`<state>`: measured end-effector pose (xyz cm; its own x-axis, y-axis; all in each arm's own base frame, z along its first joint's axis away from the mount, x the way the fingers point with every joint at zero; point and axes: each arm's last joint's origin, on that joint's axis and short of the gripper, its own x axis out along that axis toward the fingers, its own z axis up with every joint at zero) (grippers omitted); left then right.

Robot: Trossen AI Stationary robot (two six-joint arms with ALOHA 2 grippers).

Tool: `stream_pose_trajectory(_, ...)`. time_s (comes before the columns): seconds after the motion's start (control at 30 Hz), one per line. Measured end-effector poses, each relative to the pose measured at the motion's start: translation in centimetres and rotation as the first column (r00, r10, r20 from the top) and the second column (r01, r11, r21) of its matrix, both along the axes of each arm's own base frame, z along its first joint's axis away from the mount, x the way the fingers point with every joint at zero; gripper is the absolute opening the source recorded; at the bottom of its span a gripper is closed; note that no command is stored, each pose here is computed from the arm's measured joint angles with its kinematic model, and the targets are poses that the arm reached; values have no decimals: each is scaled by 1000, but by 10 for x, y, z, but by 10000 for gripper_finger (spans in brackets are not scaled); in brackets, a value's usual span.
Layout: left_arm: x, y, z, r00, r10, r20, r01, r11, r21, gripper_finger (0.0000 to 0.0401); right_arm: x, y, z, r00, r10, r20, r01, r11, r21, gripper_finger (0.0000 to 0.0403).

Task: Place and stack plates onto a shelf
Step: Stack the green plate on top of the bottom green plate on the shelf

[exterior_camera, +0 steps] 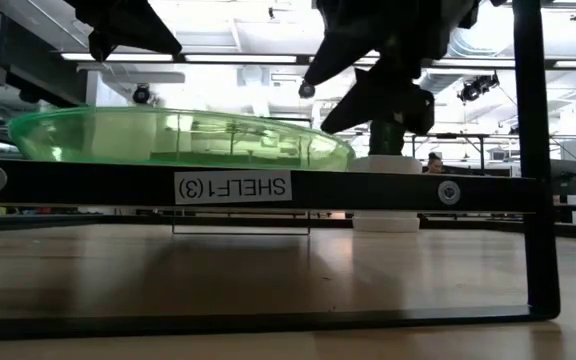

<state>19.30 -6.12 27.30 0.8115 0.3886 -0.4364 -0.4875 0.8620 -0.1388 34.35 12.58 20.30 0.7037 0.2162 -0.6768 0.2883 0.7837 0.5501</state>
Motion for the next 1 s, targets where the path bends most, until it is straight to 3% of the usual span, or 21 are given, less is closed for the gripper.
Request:
stream_pose_trajectory(0.23, 0, 0, 0, 1000, 0, 0, 0, 1000, 0, 0, -3, -2, 7, 999, 29, 22, -28, 998, -49, 181)
stream_pose_trajectory(0.37, 0, 0, 0, 1000, 0, 2, 0, 1000, 0, 0, 1, 5, 17, 970, 203, 135, -204, 979, -12, 173)
stream_pose_trajectory(0.47, 0, 0, 0, 1000, 3, 4, -3, 1000, 0, 0, 2, 8, 14, 955, 262, 139, -261, 965, -27, 141)
stream_pose_trajectory(0.67, 0, 0, 0, 1000, 13, 17, -13, 1000, -22, 0, 16, 5, -12, 940, 317, 126, -312, 948, -54, 14)
stream_pose_trajectory(0.9, 1, 0, 1, 1000, 13, 22, -13, 1000, -25, 0, 31, 5, -35, 878, 439, 193, -443, 896, -25, 3)
stream_pose_trajectory(1.0, 1, 0, 1, 1000, 13, 26, -12, 1000, -27, 0, 32, 1, -37, 878, 441, 188, -443, 896, -33, 5)
